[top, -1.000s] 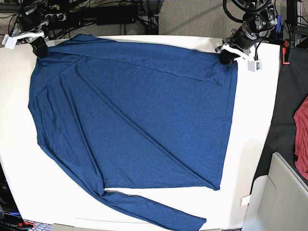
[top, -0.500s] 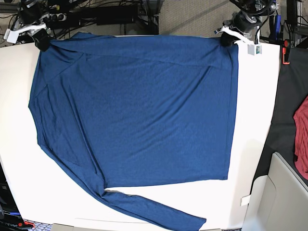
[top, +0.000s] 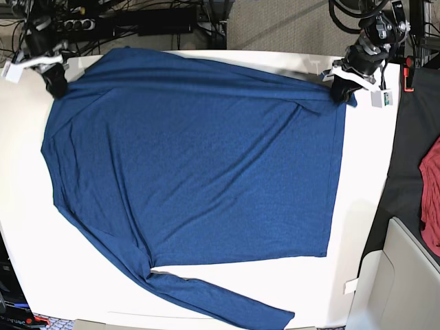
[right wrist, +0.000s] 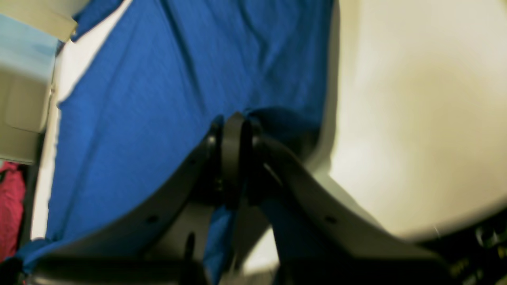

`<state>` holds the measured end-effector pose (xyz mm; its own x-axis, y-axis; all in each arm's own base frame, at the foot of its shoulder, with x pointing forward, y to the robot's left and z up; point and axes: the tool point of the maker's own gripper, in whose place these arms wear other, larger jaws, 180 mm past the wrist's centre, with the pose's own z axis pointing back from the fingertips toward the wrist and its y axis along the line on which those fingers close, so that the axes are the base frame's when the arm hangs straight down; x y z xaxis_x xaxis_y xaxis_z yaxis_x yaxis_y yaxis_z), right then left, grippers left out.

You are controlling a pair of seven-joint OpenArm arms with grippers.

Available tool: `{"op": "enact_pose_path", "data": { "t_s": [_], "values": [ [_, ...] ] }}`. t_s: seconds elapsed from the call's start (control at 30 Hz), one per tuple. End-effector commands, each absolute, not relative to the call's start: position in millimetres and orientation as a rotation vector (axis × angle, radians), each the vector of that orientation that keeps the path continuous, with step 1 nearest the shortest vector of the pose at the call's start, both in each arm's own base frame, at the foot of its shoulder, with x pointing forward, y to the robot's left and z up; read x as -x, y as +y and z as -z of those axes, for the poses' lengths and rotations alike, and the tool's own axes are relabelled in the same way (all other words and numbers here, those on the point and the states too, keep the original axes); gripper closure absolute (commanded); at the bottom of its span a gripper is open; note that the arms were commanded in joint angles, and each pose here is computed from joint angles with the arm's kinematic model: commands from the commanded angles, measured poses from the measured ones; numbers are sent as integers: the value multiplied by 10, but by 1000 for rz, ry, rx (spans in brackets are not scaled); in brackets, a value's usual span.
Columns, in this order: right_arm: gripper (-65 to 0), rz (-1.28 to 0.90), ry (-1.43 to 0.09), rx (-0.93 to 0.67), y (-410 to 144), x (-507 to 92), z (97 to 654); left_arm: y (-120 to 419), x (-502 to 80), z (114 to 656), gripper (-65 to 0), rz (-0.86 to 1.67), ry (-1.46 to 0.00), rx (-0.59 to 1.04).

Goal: Fold the T-shirt properly
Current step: 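Drag the shoulder edge with both grippers away from the collar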

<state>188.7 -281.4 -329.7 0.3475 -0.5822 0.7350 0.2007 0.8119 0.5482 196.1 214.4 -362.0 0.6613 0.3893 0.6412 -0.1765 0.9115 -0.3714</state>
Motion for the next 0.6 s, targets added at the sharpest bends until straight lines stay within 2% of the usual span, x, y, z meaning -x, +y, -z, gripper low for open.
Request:
{"op": "enact_pose_path", "data": {
  "t_s": [0.0, 0.23, 0.57],
  "values": [
    [-3, 521, -1160, -401, -2876, -1951, 3185, 2156, -2041, 3527, 0, -315, -823, 291],
    [-3, 585, -1187, -434, -3015, -2232, 3316, 2150, -2347, 3347, 0, -303, -906, 308],
    [-3, 593, -1260, -496, -3003, -2661, 3209, 2155, -2633, 3169, 0, -298, -982, 324]
  ]
}}
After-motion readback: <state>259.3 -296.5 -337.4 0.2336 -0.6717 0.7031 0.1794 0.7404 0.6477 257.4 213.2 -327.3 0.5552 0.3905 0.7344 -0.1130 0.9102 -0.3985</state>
